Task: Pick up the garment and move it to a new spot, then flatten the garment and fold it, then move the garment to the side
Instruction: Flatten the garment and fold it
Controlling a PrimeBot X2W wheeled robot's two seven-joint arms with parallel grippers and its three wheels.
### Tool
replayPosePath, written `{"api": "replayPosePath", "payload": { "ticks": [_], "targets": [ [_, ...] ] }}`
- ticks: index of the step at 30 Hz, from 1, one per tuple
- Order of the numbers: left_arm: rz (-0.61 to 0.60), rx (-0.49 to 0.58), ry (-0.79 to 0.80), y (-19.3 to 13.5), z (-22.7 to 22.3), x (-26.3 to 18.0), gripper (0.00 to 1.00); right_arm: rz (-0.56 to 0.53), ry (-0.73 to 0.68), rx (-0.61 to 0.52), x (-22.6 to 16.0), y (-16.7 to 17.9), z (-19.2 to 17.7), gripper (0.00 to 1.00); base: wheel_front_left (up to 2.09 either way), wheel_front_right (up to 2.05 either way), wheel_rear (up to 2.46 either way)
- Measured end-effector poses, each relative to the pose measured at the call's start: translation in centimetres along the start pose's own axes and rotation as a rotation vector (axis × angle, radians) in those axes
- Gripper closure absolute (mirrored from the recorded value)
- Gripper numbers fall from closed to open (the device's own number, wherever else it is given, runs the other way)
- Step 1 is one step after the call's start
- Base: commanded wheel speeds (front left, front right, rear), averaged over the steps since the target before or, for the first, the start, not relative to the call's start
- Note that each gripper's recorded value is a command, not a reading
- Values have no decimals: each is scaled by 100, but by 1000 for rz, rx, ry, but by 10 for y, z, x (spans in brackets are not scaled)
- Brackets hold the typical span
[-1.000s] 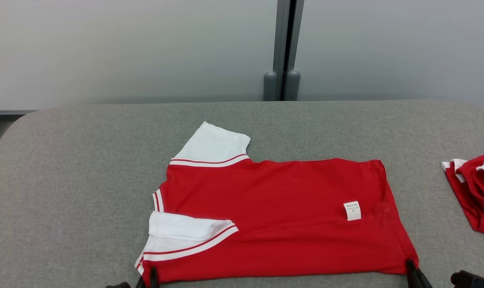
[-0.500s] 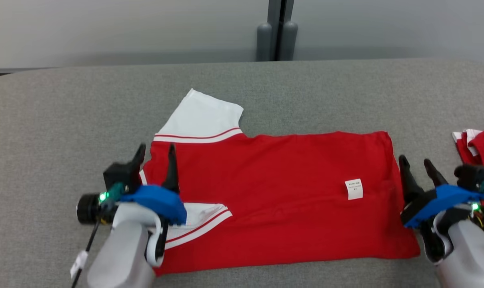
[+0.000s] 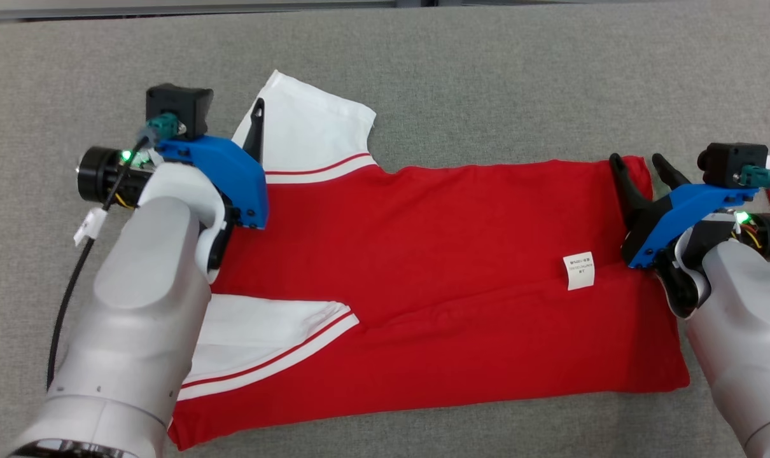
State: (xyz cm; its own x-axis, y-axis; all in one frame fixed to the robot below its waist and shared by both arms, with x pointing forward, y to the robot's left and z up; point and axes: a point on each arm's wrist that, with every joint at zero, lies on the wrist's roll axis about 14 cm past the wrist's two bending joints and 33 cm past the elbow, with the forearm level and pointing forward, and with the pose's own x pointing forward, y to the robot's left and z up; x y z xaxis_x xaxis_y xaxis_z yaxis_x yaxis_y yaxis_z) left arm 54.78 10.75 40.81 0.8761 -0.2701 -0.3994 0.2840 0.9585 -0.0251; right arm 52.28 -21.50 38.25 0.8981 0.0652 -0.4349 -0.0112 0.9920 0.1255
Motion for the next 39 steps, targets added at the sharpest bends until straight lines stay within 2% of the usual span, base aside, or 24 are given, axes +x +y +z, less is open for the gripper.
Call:
{"api": "replayPosePath", "payload": {
  "ticks": [1,2,3,10,18,26,27,28,29,34,39],
  "targets": [
    [-3,10,13,2,-1,4,0,2,9,-6,2,0,-2,56,0,0,0],
    [-4,9,17,4,0,9,0,2,15,-8,5,0,-4,76,0,0,0],
    [-7,14,31,5,0,14,0,0,23,-10,6,-1,-6,100,0,0,0],
    [-26,30,133,10,-7,42,0,12,9,7,11,1,-8,100,0,0,0],
    [-98,38,272,-11,-30,70,0,23,-47,38,12,-1,-1,100,0,0,0],
    [-82,49,313,3,-40,86,0,26,-61,65,11,-4,-1,100,0,0,0],
    [-84,45,313,2,-40,86,16,28,-62,65,10,-4,-1,100,0,0,0],
    [-88,47,312,0,-41,86,60,28,-61,64,10,-5,-1,100,0,0,0],
    [-96,51,314,-4,-41,85,100,28,-64,67,9,-6,-1,100,0,0,0],
    [-127,39,285,-14,-35,81,100,22,-73,70,11,-10,3,100,0,0,0],
    [-111,51,131,-2,-1,74,100,29,-110,77,17,-6,18,100,0,0,0]
  ]
}}
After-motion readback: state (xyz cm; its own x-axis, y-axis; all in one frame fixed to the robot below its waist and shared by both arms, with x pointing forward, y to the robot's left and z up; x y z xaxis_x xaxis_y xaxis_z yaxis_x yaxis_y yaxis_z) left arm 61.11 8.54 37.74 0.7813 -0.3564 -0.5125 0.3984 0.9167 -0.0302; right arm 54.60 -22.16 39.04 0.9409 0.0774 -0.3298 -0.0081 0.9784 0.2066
